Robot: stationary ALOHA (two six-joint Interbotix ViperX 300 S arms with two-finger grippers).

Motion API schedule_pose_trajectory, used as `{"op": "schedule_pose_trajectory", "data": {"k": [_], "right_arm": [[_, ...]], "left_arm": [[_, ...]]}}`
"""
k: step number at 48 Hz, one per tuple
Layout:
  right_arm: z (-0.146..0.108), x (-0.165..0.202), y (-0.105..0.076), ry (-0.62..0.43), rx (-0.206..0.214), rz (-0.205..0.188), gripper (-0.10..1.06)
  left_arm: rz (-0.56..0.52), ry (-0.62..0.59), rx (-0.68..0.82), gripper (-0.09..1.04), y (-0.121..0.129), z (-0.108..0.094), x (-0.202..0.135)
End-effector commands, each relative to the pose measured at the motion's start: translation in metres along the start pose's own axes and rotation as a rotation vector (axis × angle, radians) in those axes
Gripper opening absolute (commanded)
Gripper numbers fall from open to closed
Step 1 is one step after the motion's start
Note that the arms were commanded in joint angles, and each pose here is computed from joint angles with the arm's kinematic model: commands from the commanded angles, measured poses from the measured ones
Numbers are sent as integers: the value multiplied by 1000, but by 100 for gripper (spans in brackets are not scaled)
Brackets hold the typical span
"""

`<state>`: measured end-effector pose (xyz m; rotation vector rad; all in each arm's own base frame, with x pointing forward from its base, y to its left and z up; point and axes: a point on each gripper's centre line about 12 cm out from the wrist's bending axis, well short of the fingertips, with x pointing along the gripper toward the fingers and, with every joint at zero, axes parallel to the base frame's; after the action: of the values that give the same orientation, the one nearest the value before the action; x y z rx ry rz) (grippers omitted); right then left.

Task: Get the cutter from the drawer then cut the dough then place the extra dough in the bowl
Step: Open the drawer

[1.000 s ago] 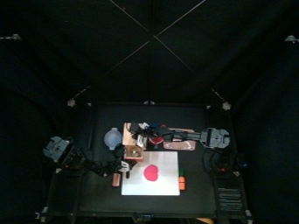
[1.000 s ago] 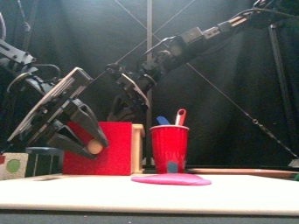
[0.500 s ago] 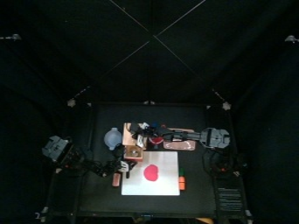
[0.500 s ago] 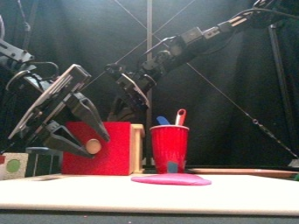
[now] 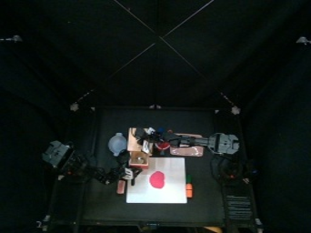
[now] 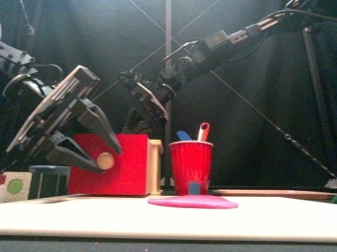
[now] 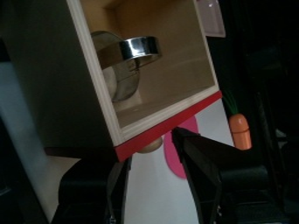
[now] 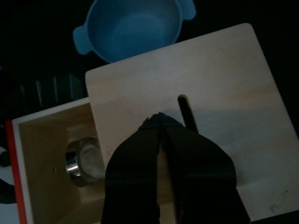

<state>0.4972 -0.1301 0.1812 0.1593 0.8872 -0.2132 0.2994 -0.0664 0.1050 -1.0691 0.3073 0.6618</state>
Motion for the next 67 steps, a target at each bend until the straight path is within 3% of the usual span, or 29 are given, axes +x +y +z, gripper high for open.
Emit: {"op": "schedule_pose_trajectory", "data": {"k": [1, 25, 52, 67], "right_arm": [[-13, 7, 0, 48, 2, 1, 4], [-12, 7, 0, 43, -1, 0, 4], [-13, 7, 1, 45, -4, 1, 4], [-13, 7, 0, 46, -2, 0, 4]], "left_arm": [[-27, -1, -11, 78, -7, 2, -5], [-22, -9, 16, 80, -5, 9, 5], [-28, 21, 40, 96, -4, 10, 6], [-42, 22, 21, 97, -8, 16, 2]]}}
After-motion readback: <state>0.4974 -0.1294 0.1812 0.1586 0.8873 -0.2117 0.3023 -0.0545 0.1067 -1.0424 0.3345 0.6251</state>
